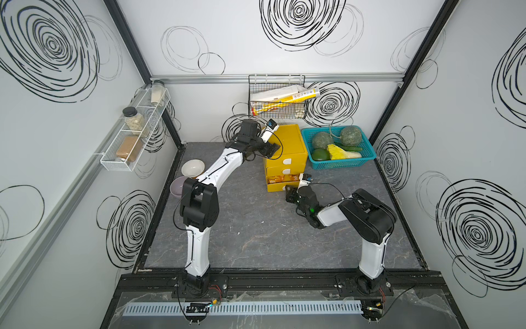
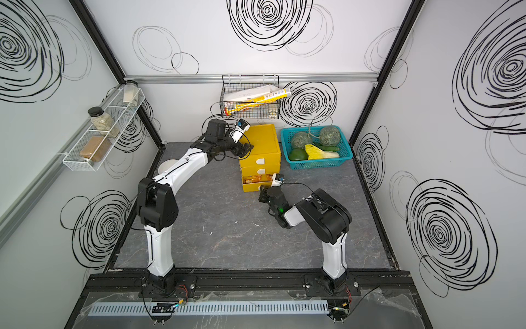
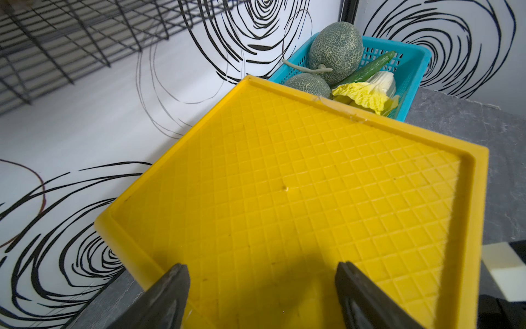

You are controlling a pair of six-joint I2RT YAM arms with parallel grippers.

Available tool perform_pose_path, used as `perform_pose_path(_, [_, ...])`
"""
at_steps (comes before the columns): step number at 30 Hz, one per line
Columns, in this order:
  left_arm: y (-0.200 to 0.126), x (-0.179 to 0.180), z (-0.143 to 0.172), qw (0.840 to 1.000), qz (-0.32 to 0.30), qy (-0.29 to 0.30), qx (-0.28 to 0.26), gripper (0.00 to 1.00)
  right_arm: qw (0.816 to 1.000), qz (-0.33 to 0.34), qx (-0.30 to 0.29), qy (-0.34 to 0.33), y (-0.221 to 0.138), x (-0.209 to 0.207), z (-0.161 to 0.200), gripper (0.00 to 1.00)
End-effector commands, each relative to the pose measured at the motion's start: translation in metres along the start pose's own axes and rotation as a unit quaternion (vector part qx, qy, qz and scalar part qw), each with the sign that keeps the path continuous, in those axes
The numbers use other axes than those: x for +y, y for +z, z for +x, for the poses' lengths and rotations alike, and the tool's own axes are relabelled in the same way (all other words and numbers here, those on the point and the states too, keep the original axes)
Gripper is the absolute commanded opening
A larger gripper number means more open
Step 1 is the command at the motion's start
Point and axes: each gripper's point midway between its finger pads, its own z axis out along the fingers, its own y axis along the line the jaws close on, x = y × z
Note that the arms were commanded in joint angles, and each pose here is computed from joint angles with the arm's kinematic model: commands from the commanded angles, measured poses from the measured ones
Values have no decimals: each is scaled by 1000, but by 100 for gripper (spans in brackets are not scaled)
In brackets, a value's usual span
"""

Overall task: Place the cookies into the drawer by color
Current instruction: Close the drawer in the storage box.

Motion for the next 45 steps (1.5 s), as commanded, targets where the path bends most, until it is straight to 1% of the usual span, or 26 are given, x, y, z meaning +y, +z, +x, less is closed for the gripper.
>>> perform_pose_path(1, [10,-4,70,995,11,-21,97,86,999,-29,-28,21,8,12,-10,29])
perform_pose_path(10, [10,-1,73,995,10,-22,98,86,997,-40,-56,37,22,7,-14,27])
perform_pose_path(16, [11,1,74,995,9,-23,98,86,996,-53,-63,43,32,8,-12,27])
perform_pose_path(21, [11,0,74,995,12,-24,97,86,995,-51,-76,43,36,7,-17,27])
perform_pose_path(25, [12,0,75,995,12,-25,97,85,994,-59,-76,53,41,9,-18,27])
perform_pose_path(31, [10,1,73,995,12,-27,95,86,993,-69,-77,50,44,16,-20,27])
perform_pose_path(34, [8,1,70,995,12,-28,91,86,993,-72,-79,47,40,18,-24,28])
perform_pose_path(38, [0,0,58,996,11,-28,79,87,993,-82,-72,45,30,23,-26,29])
perform_pose_path(45, [-33,1,19,999,-4,-31,40,90,993,-87,-59,43,-10,18,-23,34])
